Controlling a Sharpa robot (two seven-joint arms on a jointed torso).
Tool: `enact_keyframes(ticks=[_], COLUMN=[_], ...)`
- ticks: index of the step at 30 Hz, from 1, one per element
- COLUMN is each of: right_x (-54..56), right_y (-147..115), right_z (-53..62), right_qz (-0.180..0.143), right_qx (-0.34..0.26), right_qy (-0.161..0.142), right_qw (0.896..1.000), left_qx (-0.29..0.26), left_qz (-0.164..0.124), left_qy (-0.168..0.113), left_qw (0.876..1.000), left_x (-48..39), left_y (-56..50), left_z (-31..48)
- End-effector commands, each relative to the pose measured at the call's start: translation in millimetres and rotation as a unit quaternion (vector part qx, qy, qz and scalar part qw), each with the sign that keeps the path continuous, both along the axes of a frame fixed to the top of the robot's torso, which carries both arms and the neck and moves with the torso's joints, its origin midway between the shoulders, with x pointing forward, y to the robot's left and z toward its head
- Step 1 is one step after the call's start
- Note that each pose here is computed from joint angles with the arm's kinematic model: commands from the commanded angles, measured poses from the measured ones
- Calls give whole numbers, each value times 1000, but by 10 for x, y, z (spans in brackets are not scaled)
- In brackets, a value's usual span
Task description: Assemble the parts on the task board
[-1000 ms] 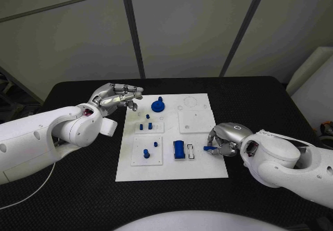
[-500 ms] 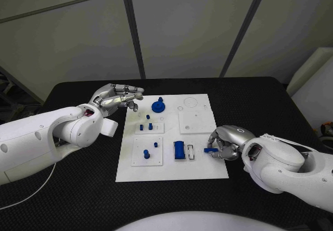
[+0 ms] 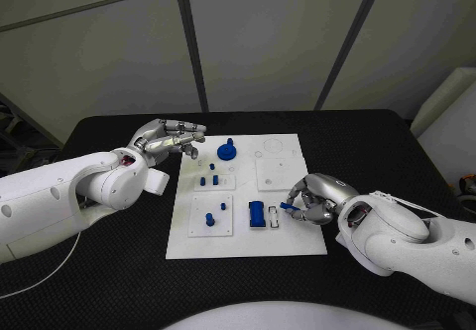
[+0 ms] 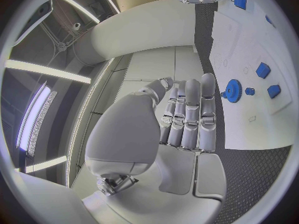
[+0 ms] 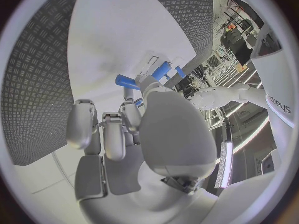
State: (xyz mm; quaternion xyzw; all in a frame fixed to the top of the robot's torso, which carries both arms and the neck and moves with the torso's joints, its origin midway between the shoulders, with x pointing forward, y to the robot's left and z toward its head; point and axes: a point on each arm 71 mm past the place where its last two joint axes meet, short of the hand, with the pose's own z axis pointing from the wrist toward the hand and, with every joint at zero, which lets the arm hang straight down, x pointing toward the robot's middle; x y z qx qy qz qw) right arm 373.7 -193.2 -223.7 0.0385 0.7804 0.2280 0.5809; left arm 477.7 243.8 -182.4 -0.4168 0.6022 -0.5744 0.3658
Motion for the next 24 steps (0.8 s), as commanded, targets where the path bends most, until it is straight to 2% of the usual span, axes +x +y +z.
enact_keyframes(ticks=[1, 8, 24], right_x=[17, 53, 64], right_y=[36, 149, 283], right_z=[-29, -111, -163], right_qz=[-2, 11, 30], right_qx=[20, 13, 8], right_qy=[22, 54, 77], right_qw=[1000, 998, 997], left_qx=[-4, -4, -4], left_qz=[-7, -8, -10], left_qy=[-2, -1, 1], left_qw=[1000, 1000, 1000], left_x=[-6, -7, -12], left_y=[-21, -25, -27], left_z=[13, 12, 11])
